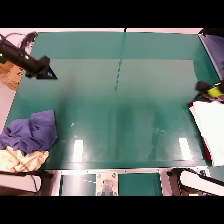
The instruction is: Fold the shirts.
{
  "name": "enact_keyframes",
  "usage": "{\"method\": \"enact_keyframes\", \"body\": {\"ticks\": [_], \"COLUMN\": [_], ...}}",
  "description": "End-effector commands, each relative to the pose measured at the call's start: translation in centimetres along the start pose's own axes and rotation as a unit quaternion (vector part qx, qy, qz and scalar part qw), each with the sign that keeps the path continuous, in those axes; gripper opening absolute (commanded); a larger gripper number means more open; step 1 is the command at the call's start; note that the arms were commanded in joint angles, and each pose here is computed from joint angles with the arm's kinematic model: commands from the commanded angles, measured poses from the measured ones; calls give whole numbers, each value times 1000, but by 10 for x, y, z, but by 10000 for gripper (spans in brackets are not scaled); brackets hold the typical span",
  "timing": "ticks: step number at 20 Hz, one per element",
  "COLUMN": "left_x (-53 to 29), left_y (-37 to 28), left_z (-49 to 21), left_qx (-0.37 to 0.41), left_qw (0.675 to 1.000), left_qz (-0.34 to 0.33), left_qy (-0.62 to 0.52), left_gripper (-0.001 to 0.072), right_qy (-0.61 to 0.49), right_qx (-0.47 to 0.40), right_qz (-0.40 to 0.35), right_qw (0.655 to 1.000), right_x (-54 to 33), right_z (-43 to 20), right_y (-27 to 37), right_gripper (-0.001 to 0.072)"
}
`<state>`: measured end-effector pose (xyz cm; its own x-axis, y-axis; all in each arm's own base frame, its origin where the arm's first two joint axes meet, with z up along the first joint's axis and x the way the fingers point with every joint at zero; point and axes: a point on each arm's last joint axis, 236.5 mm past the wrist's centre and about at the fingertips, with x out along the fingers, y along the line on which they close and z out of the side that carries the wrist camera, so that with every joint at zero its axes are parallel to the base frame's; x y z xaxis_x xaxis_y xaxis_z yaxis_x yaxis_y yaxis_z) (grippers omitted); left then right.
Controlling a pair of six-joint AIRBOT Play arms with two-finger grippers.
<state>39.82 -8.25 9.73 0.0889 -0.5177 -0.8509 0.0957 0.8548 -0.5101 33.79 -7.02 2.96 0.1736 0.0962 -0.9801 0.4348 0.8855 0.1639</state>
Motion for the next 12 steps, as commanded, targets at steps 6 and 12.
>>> {"method": "enact_keyframes", "body": {"ticks": [6, 12], "left_x": [72, 80], "left_y": [-17, -10], "left_z": [-142, -147], "left_qx": [-53, -62], "left_qw": [998, 997], "left_qz": [39, 43], "left_qy": [-2, -6], "left_gripper": [23, 25], "right_qy": [40, 40], "right_qx": [-137, -136], "right_qz": [57, 57], "right_qw": [988, 988], "right_x": [75, 74], "right_z": [-82, -81], "right_y": [82, 82], "right_gripper": [13, 14]}}
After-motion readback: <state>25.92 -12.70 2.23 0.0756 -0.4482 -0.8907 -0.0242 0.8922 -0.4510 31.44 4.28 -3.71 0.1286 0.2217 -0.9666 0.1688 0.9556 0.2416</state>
